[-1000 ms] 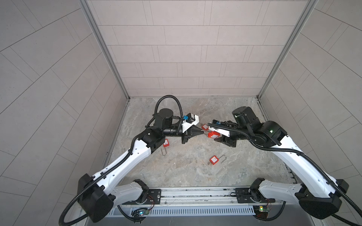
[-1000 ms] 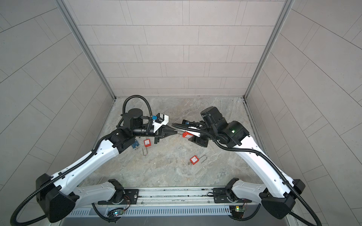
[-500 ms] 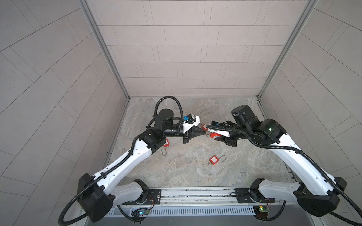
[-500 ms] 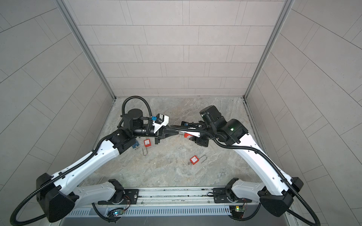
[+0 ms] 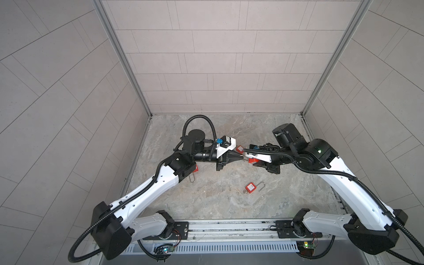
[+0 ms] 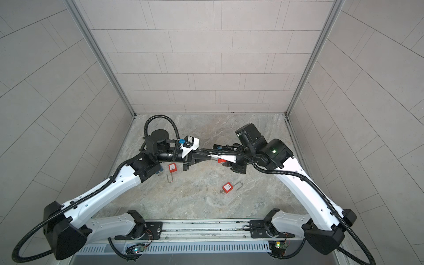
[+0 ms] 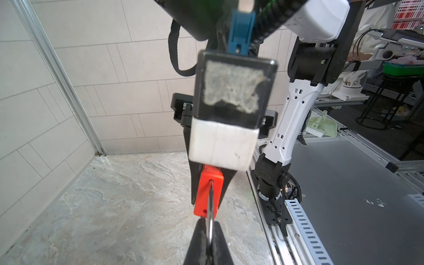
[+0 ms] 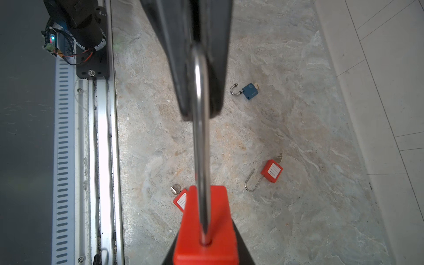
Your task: Lock with the key
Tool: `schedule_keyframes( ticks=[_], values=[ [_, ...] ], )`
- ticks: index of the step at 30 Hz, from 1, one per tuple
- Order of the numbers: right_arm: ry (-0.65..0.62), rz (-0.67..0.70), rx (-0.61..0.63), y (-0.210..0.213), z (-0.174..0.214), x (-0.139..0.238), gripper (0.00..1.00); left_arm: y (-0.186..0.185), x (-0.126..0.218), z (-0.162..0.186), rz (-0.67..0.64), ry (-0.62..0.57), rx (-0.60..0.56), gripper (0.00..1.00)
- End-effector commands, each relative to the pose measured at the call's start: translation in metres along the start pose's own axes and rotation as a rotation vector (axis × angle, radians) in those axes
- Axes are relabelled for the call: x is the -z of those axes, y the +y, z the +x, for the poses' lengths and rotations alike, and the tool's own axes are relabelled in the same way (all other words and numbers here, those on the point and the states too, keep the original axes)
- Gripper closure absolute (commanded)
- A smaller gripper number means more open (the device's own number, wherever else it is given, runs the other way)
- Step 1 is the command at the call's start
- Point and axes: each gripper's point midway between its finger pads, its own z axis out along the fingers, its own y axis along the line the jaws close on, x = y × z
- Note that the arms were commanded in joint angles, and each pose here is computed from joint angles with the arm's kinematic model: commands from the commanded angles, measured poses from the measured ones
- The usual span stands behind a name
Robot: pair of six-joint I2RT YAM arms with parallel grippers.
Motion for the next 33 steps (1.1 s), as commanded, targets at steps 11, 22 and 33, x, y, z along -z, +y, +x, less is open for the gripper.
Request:
schedule_keyframes(
  ticks=[11, 22, 33],
  values=[
    [-0.088, -0.091, -0.002, 0.014, -0.016, 0.013, 0.77, -0.015, -0.017, -0.001, -0.013, -0.037, -0.163, 1.0],
    [-0.068, 0.061, 0.085, -0.015, -0.015, 0.007, 0.79, -0.023, -0.021, 0.006, 0.04, -0.044, -0.019, 1.0],
    [-0.042, 0.04, 0.096, -0.009, -0.008, 0.0, 0.79, -0.025, -0.029, 0.013, 0.092, -0.028, 0.066, 1.0]
  ],
)
